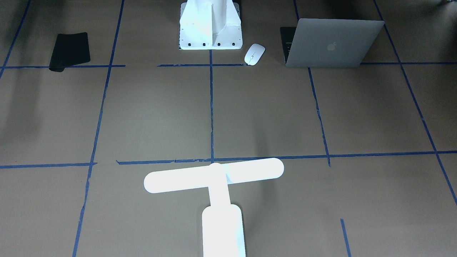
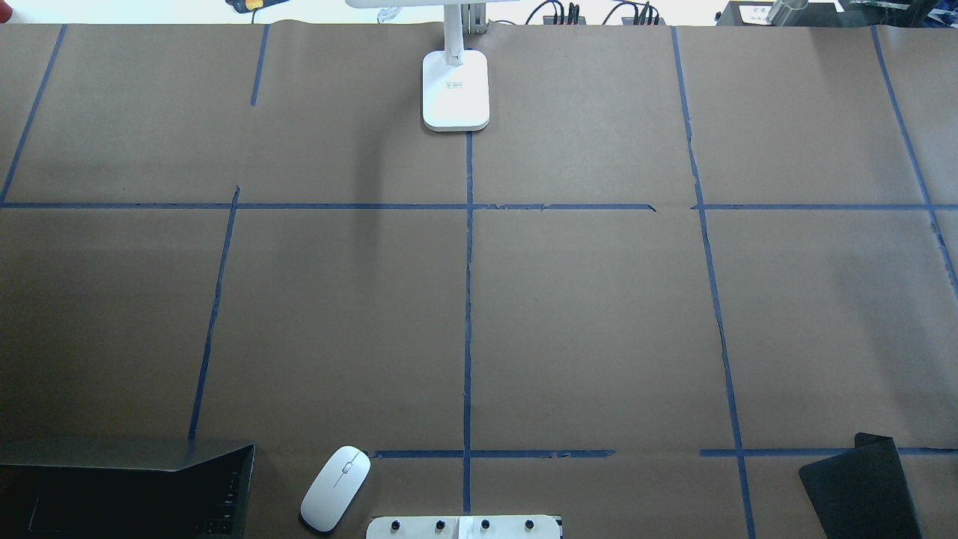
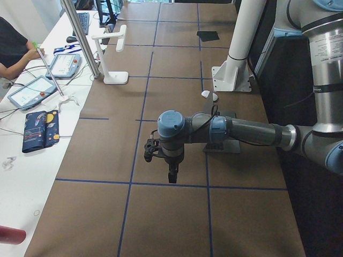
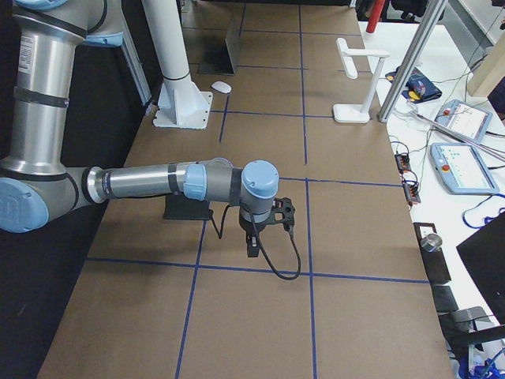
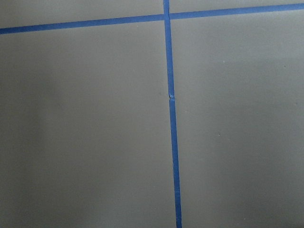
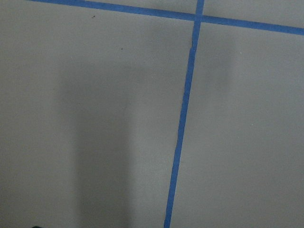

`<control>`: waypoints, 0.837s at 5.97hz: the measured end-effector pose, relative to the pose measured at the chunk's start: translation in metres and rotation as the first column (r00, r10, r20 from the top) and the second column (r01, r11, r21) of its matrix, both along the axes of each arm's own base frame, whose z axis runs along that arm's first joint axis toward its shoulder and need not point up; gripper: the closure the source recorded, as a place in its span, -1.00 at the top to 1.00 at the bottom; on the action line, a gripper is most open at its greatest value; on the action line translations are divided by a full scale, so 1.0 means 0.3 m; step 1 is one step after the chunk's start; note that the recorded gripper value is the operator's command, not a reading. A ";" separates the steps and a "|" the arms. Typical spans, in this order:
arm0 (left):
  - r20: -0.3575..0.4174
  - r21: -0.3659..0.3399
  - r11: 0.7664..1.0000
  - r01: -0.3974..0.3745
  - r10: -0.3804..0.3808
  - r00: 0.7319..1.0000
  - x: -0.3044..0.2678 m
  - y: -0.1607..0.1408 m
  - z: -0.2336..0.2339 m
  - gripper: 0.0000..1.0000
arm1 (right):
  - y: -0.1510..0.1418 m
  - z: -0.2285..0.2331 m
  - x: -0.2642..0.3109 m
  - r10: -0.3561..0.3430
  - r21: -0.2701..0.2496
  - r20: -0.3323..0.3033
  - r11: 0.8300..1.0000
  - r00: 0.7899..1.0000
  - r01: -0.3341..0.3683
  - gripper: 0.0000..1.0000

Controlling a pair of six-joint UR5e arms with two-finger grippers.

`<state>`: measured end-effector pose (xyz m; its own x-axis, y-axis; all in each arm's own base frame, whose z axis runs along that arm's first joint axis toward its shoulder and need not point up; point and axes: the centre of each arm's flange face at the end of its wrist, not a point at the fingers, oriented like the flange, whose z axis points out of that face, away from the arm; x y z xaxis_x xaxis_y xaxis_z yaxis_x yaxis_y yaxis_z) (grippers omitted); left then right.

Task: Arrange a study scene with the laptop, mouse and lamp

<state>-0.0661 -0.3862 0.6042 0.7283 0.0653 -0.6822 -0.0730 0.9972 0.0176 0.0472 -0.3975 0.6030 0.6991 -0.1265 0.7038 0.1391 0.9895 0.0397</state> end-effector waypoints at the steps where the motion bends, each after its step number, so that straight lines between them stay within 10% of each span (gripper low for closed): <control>1: 0.000 0.001 1.000 -0.001 0.001 1.000 0.000 0.001 0.003 1.00 | -0.003 -0.005 -0.001 0.002 0.002 0.002 1.000 1.000 -0.002 1.00; 5: -0.132 0.025 1.000 -0.005 0.009 0.991 0.046 0.025 -0.066 1.00 | -0.009 -0.054 -0.004 0.000 0.036 0.009 0.999 1.000 0.000 1.00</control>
<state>-0.0523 -0.3788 0.5845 0.6315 0.0882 -0.7703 -0.0753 0.9958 0.0523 0.0461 -0.4004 0.5868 0.6927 -0.1522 0.7050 0.1389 0.9873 0.0767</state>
